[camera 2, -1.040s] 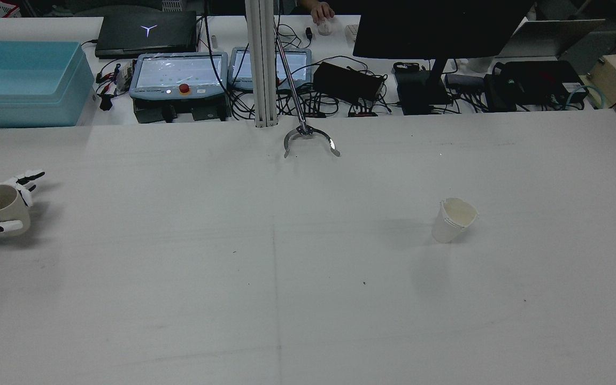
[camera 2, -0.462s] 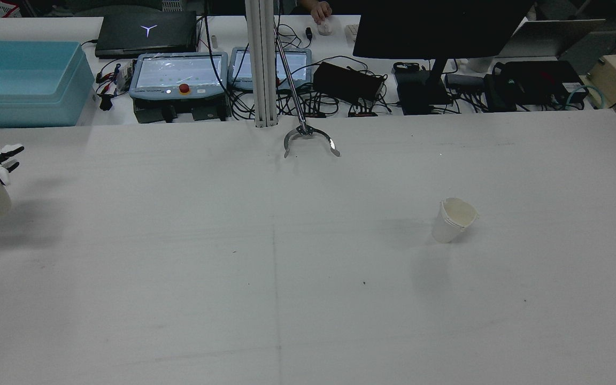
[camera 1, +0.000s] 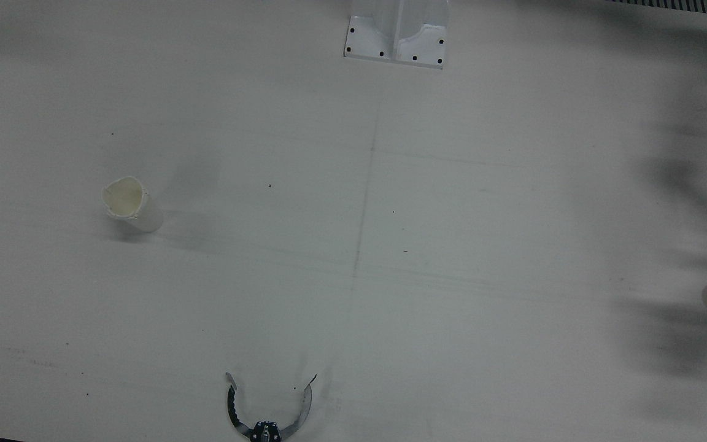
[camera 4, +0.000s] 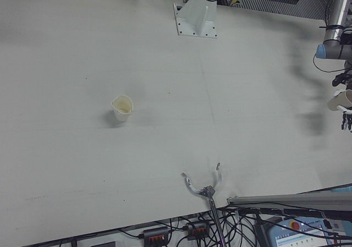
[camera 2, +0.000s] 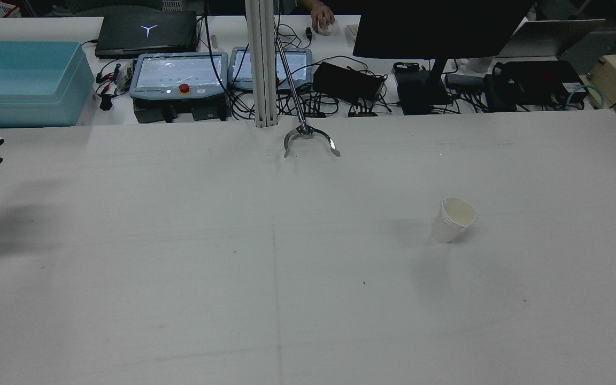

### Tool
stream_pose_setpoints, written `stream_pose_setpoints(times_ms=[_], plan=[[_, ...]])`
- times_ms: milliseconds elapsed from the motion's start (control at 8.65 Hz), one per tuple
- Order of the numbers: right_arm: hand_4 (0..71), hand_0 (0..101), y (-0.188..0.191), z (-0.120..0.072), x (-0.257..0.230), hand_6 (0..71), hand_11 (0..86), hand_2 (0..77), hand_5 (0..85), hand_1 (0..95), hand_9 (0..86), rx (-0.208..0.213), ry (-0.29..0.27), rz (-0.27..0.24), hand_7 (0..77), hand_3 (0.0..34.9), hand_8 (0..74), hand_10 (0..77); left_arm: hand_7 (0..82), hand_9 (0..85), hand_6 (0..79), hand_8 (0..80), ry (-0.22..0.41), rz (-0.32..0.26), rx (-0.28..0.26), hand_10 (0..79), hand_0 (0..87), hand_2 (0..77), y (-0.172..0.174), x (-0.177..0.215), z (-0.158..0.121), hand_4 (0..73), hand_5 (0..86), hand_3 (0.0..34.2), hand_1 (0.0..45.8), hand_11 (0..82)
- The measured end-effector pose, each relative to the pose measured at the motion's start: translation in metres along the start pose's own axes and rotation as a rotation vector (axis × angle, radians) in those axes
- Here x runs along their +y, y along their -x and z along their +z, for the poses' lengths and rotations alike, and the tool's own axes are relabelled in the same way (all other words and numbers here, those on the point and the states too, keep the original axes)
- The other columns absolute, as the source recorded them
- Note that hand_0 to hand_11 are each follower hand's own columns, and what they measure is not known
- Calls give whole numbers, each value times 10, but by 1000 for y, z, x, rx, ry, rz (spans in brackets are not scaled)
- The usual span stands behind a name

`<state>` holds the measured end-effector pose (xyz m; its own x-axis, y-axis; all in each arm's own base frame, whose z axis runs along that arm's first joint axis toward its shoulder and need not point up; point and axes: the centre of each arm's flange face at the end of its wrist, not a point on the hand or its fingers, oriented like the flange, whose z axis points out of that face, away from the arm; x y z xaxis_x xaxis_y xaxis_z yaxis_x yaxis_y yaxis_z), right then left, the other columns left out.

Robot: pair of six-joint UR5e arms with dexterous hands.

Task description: Pour water

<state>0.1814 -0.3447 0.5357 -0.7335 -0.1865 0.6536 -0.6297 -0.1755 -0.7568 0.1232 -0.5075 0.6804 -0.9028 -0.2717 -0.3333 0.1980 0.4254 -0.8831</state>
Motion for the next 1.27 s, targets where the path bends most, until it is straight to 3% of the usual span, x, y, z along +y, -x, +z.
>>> stream_pose_setpoints(times_ms=[116,231,347,578,693,809,925,1040,1156,1271], plan=[[5,300,-30,14,-13,5,109,55,44,11,65,25,8,-17,16,1,38,71,104,11,33,0,0,0,4,49,435,344,-3,3,-7,464,420,0,142,87],[5,318,-66,26,-27,5,109,38,44,60,65,68,18,-15,16,2,54,71,104,11,33,0,-1,1,10,49,435,344,-8,4,-11,464,420,0,142,87],[5,378,-108,39,-37,5,76,71,65,49,54,127,30,9,11,2,33,27,120,11,44,0,-2,2,15,49,435,344,-12,5,-14,464,425,0,142,87],[16,378,-179,62,-43,5,54,44,65,11,60,221,61,81,11,0,38,27,120,11,44,0,-1,2,19,49,435,349,-16,10,-13,464,425,0,142,87],[22,379,-199,70,-39,16,54,44,76,71,60,248,77,115,11,0,38,27,120,11,44,0,-2,2,18,49,435,349,-17,12,-12,464,425,0,142,87],[22,379,-223,77,-28,16,54,44,76,49,60,287,97,158,49,0,38,27,114,11,44,0,-4,2,16,49,435,349,-18,13,-12,464,425,0,142,87],[44,379,-243,83,-13,16,44,44,76,49,60,325,115,203,38,0,44,27,131,11,44,0,-6,2,15,49,435,349,-18,14,-12,469,415,0,142,87],[65,379,-258,89,4,44,16,44,93,71,60,352,134,253,65,0,38,16,131,11,44,0,-7,1,13,49,435,349,-18,14,-12,469,415,0,142,87],[60,380,-266,94,18,27,33,65,71,71,60,365,145,300,60,0,38,16,131,11,44,0,-9,0,13,49,435,349,-18,14,-13,469,415,0,142,87],[33,379,-274,95,27,38,54,65,65,11,60,369,146,336,65,0,38,33,131,11,44,0,-10,0,13,49,439,349,-18,13,-13,469,415,0,142,87]])
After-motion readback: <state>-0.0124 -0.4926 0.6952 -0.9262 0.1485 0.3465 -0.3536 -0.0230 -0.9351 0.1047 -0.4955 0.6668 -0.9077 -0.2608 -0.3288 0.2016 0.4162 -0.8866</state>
